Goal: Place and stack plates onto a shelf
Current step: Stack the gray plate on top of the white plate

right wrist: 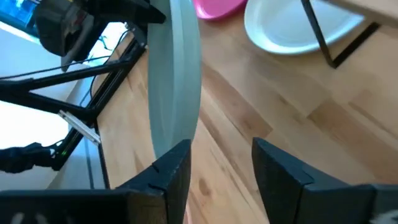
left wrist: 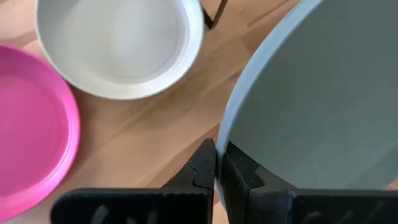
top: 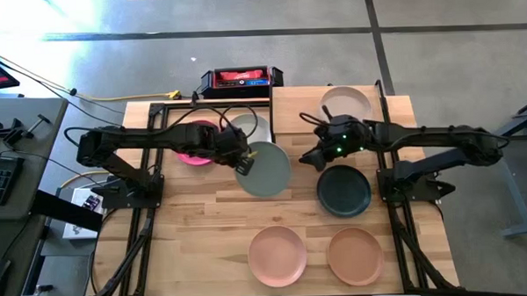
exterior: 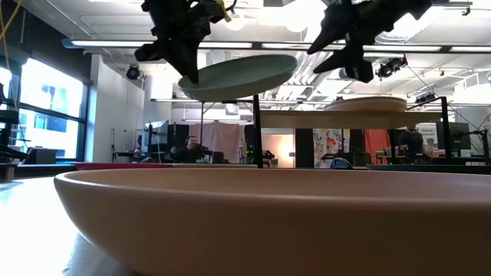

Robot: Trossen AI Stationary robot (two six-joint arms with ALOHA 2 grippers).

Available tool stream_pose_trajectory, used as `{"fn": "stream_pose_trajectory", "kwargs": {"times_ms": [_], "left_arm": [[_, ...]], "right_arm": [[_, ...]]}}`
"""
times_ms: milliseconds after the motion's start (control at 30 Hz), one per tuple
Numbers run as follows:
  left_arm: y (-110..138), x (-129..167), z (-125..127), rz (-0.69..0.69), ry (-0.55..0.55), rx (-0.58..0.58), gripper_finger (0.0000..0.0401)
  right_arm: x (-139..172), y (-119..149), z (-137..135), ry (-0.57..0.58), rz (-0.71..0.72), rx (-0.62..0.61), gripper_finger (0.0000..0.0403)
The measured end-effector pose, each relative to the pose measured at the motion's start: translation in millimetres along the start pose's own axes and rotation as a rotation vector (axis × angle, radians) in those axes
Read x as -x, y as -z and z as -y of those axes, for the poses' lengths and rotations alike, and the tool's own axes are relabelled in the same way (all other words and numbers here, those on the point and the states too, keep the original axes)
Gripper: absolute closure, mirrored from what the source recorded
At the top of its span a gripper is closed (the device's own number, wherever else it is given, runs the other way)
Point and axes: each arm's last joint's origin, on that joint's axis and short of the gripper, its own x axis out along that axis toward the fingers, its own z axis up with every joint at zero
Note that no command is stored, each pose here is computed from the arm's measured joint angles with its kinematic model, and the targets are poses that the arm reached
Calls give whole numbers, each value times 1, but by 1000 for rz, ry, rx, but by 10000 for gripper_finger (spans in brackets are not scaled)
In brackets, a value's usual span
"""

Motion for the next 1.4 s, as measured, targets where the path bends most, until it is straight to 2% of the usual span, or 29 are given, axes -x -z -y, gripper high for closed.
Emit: {"fn": "stream_pose_trajectory", "kwargs": {"times_ms": [233,433,700,833,1000,1167,1400], "left_arm": [[3,0,-3,-35,-30,29,400],[3,0,-4,-38,-35,37,400],[-5,-1,-4,26,-27,72,400],[-7,-9,-3,43,-51,83,400],[-8,-27,4,44,-68,76,400],[-11,-36,13,74,-34,58,400],[-14,-36,16,107,0,52,400]], "right_arm": [[-7,5,-4,45,19,-38,253],[-8,10,-10,68,53,-17,265],[-18,11,-12,81,87,-27,265],[-19,8,-14,64,116,-26,265],[-19,7,-13,96,146,-31,265],[-18,12,-7,182,128,-49,265],[-19,13,-5,211,122,-47,265]]}}
